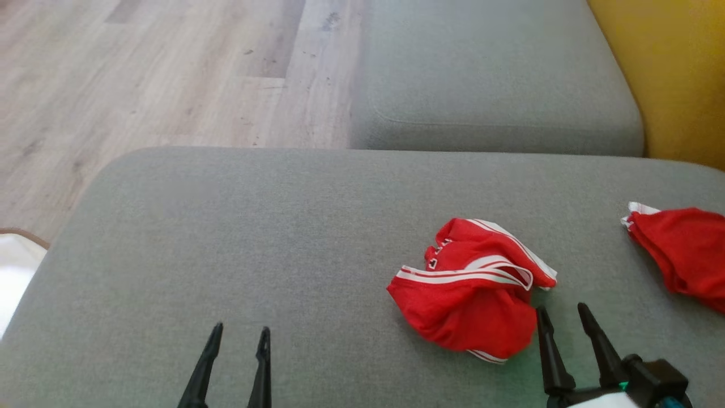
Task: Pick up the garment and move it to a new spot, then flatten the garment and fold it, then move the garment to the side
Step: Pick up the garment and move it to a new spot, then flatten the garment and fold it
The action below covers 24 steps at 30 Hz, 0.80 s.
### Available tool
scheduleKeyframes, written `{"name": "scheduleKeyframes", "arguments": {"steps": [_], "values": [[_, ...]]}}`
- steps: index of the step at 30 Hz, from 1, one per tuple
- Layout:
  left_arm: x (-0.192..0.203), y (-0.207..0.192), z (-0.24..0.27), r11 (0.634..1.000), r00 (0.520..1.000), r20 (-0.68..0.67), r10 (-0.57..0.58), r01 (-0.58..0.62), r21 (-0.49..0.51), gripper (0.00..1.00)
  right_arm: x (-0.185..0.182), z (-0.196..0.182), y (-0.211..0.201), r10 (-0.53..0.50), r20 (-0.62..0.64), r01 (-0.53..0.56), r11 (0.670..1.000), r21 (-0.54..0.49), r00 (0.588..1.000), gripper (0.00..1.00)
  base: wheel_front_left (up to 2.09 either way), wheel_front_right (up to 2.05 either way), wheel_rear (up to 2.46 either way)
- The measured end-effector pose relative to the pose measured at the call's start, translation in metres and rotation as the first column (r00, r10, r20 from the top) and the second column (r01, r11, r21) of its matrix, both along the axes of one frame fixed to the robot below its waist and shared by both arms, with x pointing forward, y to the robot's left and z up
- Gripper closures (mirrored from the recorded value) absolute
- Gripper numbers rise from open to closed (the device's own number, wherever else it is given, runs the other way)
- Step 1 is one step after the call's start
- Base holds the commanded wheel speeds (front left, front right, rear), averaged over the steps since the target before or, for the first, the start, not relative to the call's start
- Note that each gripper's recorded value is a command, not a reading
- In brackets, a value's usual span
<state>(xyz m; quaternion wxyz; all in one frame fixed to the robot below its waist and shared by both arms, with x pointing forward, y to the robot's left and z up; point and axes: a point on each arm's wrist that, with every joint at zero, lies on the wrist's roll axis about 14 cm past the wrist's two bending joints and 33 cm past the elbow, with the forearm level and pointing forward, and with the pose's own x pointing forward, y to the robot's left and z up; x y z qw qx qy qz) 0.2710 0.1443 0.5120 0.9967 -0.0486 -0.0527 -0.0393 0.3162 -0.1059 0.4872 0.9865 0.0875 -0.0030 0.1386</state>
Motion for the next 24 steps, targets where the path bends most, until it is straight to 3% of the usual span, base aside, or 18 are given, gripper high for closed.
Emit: {"name": "scheduleKeyframes", "arguments": {"steps": [24], "values": [[0.0005,0.006,-0.0047,0.999,1.0,-0.004,0.021,-0.021,-0.028,0.0,-0.0074,-0.0022,-0.0008,-0.003,-0.001,0.003,1.0,-0.013,1.0,0.0,0.0,0.0,0.0]]}}
